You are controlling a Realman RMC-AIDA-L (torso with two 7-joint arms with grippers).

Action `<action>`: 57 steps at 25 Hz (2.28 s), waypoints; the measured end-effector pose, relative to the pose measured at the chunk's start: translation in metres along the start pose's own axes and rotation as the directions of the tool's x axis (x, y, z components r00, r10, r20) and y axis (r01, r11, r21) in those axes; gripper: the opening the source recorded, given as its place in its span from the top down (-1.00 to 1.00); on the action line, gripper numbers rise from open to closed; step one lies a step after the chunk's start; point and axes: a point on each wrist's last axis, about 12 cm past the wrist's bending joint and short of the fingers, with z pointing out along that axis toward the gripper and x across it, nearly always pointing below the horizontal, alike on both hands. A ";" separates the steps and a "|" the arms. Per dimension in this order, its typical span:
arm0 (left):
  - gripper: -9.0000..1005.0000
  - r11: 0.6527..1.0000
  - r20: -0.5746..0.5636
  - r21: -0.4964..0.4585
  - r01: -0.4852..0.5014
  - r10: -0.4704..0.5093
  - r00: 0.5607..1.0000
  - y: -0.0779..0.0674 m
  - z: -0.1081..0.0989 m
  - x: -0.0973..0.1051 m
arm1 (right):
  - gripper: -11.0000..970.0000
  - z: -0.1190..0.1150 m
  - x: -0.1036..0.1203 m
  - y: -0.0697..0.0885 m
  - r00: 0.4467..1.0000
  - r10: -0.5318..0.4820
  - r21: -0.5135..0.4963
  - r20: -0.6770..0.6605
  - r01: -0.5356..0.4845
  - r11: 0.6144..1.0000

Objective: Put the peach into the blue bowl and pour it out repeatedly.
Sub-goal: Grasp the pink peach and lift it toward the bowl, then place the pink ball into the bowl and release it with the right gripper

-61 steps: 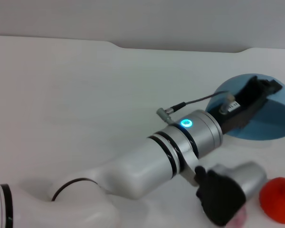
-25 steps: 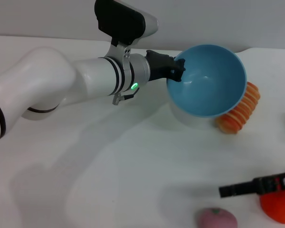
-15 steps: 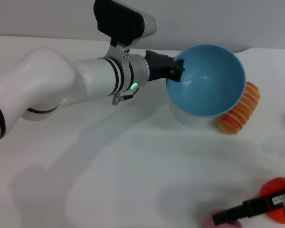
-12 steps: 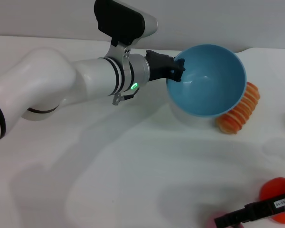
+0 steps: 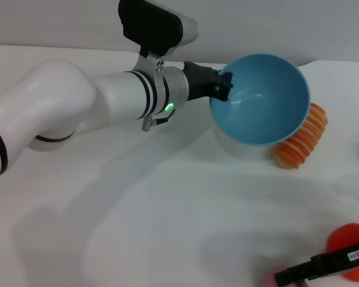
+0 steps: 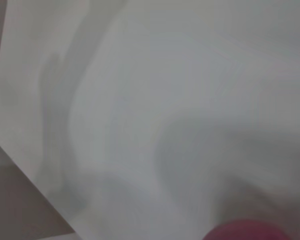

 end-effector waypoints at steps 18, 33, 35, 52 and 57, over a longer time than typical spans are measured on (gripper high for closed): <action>0.98 1.000 0.000 -0.014 0.009 -0.009 1.000 0.002 0.000 0.002 | 0.73 -0.004 -0.004 0.002 0.998 -0.057 0.012 0.013 0.056 0.998; 0.98 0.994 -0.033 0.046 -0.099 0.101 0.994 -0.021 0.005 0.008 | 0.76 -0.114 -0.031 0.042 0.812 -0.306 -0.023 0.497 0.365 0.931; 0.98 0.992 -0.035 0.059 -0.114 0.116 0.993 -0.025 0.006 0.008 | 0.76 -0.122 -0.033 0.041 0.785 -0.304 0.004 0.540 0.359 0.933; 0.98 0.985 -0.025 0.093 -0.145 0.148 0.989 -0.038 0.007 0.006 | 0.49 -0.106 -0.038 0.016 0.667 -0.276 0.051 0.692 0.336 0.940; 0.98 0.986 -0.028 0.087 -0.143 0.146 0.989 -0.036 0.007 0.008 | 0.22 -0.105 -0.037 0.013 0.657 -0.278 0.062 0.701 0.332 0.941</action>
